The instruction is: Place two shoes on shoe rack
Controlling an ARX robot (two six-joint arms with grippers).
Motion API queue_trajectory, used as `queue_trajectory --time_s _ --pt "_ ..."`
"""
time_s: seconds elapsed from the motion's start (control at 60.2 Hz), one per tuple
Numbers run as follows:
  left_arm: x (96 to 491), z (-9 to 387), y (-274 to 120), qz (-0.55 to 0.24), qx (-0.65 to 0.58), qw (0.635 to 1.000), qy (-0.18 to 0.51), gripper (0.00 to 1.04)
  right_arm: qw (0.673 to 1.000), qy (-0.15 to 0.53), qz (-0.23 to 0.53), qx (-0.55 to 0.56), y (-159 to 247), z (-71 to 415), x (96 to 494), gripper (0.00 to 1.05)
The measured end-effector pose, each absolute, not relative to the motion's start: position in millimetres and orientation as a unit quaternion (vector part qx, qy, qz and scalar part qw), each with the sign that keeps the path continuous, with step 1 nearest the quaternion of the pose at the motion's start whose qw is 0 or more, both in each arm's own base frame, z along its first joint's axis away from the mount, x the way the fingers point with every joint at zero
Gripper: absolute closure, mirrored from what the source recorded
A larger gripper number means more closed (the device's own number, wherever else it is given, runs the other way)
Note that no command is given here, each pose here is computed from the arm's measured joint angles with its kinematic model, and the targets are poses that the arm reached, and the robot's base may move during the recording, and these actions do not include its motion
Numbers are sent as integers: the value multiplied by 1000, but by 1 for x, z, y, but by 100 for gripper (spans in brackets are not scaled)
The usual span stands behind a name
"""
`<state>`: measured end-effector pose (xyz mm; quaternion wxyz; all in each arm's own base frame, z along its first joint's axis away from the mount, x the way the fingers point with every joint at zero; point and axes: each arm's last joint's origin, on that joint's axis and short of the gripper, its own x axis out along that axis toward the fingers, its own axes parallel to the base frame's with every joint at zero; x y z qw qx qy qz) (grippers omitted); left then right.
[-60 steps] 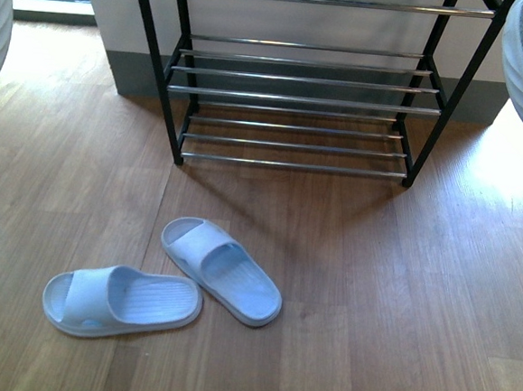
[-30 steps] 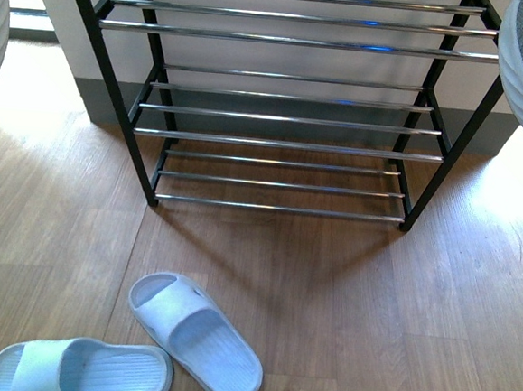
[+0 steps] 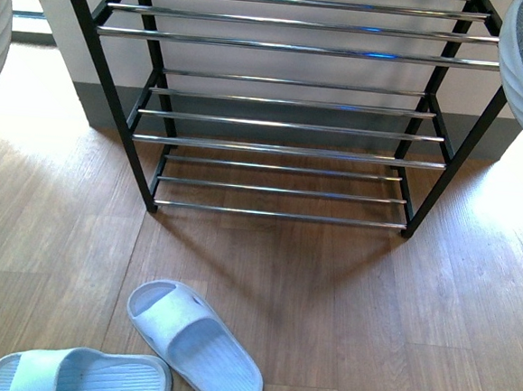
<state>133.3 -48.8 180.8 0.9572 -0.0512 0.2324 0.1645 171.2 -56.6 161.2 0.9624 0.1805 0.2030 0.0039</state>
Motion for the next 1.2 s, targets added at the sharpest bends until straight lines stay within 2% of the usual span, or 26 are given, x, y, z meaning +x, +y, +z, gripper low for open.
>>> queue_trajectory --time_s 1.197 --pt "133 181 -49 164 -51 957 233 103 962 204 4 181 -56 161 171 103"
